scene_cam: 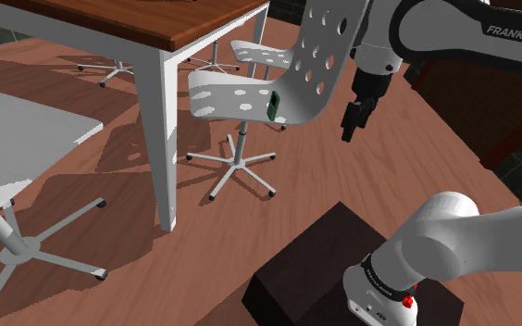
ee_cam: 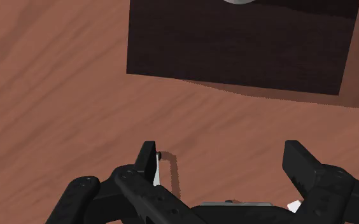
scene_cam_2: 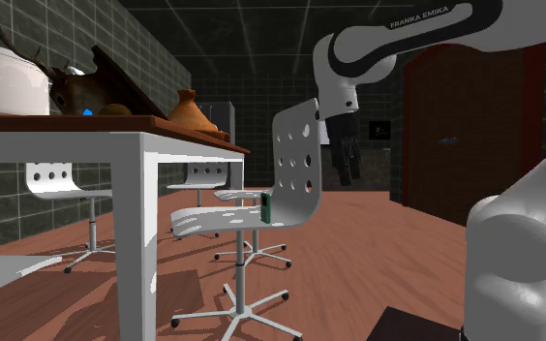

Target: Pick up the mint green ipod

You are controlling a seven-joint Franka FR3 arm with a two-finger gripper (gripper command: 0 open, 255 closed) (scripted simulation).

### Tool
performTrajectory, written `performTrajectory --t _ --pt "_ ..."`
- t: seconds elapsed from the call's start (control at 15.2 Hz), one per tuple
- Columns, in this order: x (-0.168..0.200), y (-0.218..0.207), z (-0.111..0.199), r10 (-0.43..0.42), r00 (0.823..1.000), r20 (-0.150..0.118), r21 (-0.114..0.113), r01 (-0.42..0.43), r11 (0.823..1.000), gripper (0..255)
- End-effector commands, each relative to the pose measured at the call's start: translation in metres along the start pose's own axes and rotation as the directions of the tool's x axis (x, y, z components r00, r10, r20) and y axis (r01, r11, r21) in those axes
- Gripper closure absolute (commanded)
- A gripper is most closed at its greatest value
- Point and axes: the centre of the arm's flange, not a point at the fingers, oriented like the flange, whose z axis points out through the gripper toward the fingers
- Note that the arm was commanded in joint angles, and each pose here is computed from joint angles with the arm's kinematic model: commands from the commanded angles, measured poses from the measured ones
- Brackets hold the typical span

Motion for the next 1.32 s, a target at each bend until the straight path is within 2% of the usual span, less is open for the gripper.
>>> performTrajectory --t 0.0,0.26,0.59,0.92,1.25 --pt "0.000 0.000 0.000 0.000 1.000 0.000 0.000 0.000 1.000 0" --pt "0.043 0.029 0.003 -0.090 0.996 -0.008 -0.001 0.090 0.996 0" --pt "0.100 0.059 0.007 -0.202 0.979 -0.018 -0.004 0.202 0.979 0" --pt "0.160 0.082 0.010 -0.311 0.950 -0.027 -0.008 0.311 0.950 0" --pt "0.223 0.098 0.012 -0.416 0.909 -0.036 -0.013 0.416 0.909 0"
